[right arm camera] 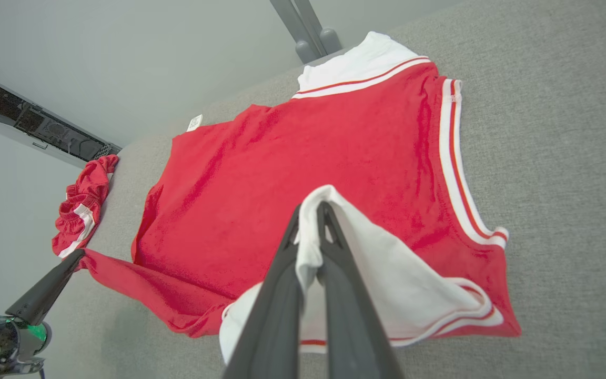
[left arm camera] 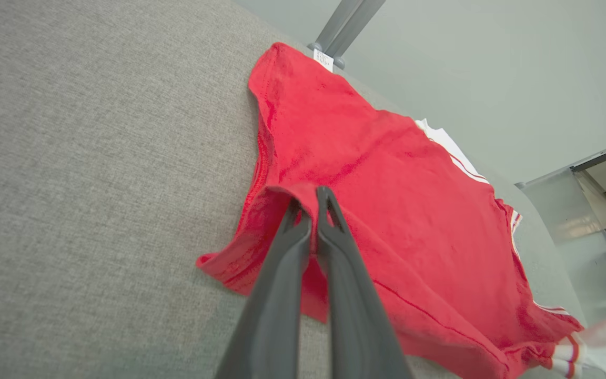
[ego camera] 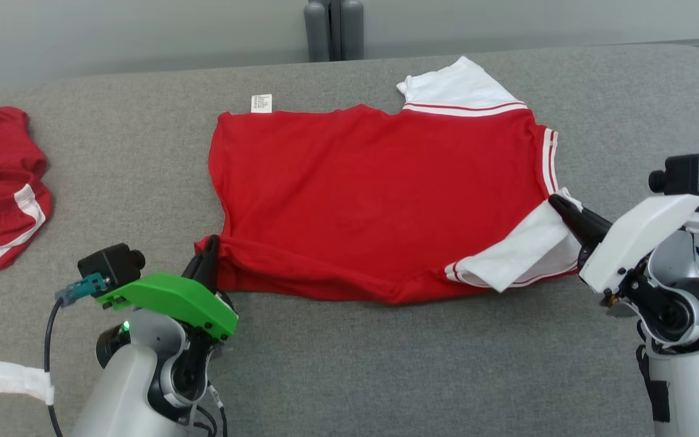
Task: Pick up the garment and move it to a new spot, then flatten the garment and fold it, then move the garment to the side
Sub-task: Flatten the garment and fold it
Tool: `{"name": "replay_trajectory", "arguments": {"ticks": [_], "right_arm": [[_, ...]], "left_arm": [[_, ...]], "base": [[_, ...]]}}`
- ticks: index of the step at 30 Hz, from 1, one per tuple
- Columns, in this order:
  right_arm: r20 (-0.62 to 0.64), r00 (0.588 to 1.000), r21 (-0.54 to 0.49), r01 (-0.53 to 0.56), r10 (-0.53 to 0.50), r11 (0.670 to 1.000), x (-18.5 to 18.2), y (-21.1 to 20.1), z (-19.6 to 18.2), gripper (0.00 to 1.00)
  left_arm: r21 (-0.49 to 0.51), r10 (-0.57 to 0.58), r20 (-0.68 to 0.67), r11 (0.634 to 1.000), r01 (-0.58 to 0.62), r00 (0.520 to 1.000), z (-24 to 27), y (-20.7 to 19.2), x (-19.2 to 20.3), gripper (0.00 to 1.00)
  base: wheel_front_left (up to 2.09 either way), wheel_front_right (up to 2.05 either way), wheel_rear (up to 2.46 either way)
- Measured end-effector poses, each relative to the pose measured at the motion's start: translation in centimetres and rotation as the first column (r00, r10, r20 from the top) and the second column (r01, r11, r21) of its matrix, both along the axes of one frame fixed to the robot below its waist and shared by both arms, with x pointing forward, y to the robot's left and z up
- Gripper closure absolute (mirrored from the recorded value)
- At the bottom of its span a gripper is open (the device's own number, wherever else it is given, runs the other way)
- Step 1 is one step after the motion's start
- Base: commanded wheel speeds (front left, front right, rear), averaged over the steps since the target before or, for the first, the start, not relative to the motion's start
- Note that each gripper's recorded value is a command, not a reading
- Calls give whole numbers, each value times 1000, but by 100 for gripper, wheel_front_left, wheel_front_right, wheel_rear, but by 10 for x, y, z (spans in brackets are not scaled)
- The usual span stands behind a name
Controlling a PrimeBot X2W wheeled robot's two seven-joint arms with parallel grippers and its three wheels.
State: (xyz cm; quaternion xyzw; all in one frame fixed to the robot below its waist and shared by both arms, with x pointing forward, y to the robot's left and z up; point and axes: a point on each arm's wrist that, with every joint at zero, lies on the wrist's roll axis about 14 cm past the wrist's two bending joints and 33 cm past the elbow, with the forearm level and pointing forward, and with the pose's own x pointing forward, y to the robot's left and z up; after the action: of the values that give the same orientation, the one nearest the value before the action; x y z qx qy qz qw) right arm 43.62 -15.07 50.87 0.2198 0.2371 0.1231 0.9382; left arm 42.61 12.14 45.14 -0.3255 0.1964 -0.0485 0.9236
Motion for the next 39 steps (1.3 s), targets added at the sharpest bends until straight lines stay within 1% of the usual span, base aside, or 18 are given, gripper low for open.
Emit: {"name": "replay_trajectory", "arguments": {"ticks": [2, 5, 8, 12, 14, 16, 18, 24, 25, 26, 27, 28, 31, 34, 37, 39], "right_arm": [[-6, 1000, -30, -5, 4, 1000, 12, 0, -5, 100], [-15, 1000, -50, -4, 3, 999, 27, 0, -13, 100], [-7, 1000, -65, 6, -7, 998, 41, 0, -20, 100], [27, 999, -53, 30, -29, 998, 58, 1, -22, 100], [16, 1000, -52, 27, -26, 998, 61, 3, -29, 100], [15, 1000, -54, 26, -25, 998, 65, 6, -33, 100], [55, 998, -59, 36, -32, 998, 73, 6, -27, 100], [71, 996, -80, 52, -47, 995, 84, 7, -34, 100], [73, 996, -85, 54, -47, 995, 85, 7, -35, 58], [75, 996, -93, 56, -49, 994, 86, 7, -37, 0], [80, 996, -100, 56, -48, 993, 87, 8, -38, 0], [84, 995, -102, 55, -47, 993, 87, 9, -38, 0], [114, 992, -78, 53, -44, 996, 88, 17, -32, 0], [186, 981, -51, 64, -53, 997, 90, 19, -15, 0], [253, 965, -28, 79, -69, 997, 90, 16, 6, 0], [272, 960, -46, 85, -69, 995, 85, 10, 12, 0]], "left_arm": [[60, 13, -5, 998, -13, 1000, -7, 6, 11, 100], [102, 23, -42, 995, -18, 999, -24, 9, 18, 100], [109, 43, -57, 993, -36, 997, -36, 12, 26, 100], [113, 50, -75, 993, -41, 996, -50, 14, 32, 100], [114, 49, -84, 993, -39, 995, -56, 13, 33, 100], [112, 48, -84, 993, -38, 995, -58, 12, 34, 100], [111, 50, -80, 993, -41, 996, -59, 13, 36, 100], [111, 57, -78, 993, -48, 995, -61, 15, 38, 100], [113, 60, -78, 992, -51, 995, -61, 16, 39, 100], [114, 68, -72, 992, -59, 995, -60, 17, 39, 77], [118, 76, -68, 991, -67, 995, -59, 18, 40, 16], [120, 84, -63, 990, -76, 994, -59, 20, 41, 0], [134, 94, -44, 987, -87, 995, -55, 22, 43, 0], [162, 108, 0, 981, -106, 994, -47, 28, 44, 0], [248, 124, 85, 958, -142, 989, -32, 44, 47, 0], [319, 99, 143, 937, -140, 985, -22, 50, 46, 0]], "base": [[0, 0, 0], [0, 0, 0], [0, 0, 0], [0, 0, 0], [0, 0, 0], [0, 0, 0], [0, 0, 0], [0, 0, 0], [0, 0, 0], [0, 0, 0], [0, 0, 0], [0, 0, 0], [0, 0, 0], [0, 0, 0], [0, 0, 0], [0, 0, 0]]}}
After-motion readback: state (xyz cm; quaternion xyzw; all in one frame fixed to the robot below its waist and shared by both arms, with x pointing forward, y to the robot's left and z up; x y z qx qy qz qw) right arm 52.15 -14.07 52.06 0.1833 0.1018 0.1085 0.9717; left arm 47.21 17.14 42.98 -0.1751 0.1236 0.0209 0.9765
